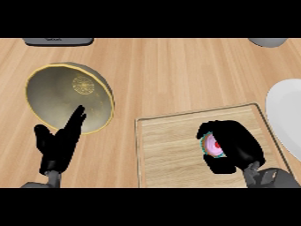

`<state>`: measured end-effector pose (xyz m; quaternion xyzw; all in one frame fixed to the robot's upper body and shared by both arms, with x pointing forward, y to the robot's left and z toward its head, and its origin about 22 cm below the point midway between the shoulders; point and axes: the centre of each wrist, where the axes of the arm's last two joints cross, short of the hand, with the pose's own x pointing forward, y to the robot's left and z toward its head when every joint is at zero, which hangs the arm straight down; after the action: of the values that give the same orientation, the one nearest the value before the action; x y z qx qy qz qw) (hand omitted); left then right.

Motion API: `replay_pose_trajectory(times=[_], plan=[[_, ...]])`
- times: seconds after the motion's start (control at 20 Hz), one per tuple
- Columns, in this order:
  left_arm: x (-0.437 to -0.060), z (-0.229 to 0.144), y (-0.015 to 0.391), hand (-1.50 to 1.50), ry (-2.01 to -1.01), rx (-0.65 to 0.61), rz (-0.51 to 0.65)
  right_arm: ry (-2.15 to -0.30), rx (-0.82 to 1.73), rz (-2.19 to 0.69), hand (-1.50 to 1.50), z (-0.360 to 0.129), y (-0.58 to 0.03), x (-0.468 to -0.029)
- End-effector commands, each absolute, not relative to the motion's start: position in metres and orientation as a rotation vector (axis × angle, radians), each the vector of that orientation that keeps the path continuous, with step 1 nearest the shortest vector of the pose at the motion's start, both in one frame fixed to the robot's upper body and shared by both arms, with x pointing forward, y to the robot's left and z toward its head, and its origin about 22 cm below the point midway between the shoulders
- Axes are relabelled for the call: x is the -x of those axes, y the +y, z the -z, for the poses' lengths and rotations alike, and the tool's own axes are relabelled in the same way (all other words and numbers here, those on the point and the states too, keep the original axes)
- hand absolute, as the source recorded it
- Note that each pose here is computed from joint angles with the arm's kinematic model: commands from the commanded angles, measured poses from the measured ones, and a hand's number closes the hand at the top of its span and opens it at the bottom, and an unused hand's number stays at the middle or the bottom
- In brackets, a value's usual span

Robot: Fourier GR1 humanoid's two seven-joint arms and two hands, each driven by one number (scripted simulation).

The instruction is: Pick the cupcake from the tray and place it in the plate

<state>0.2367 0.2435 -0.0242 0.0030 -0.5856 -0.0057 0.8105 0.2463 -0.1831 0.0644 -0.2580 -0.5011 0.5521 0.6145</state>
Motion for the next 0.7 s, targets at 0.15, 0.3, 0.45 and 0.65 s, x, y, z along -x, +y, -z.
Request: replay_pose_trajectory(times=[0.15, 0.3, 0.45, 0.65], plan=[[-0.229, 0.020, 0.235, 0.00, -1.181, -0.001, -0.004, -1.182, 0.661, -1.313, 1.50, -0.048, -0.187, -0.256], [-0.243, 0.020, 0.251, 0.00, -1.196, -0.006, 0.020, -1.276, 0.716, -1.269, 1.50, -0.054, -0.195, -0.245], [-0.234, 0.028, 0.236, 0.00, -1.206, -0.002, 0.016, -0.967, 0.985, -0.745, 1.50, -0.069, -0.216, -0.300], [-0.235, 0.022, 0.239, 0.00, -1.237, -0.010, 0.014, -0.765, 1.165, -0.338, 1.50, -0.078, -0.254, -0.320]])
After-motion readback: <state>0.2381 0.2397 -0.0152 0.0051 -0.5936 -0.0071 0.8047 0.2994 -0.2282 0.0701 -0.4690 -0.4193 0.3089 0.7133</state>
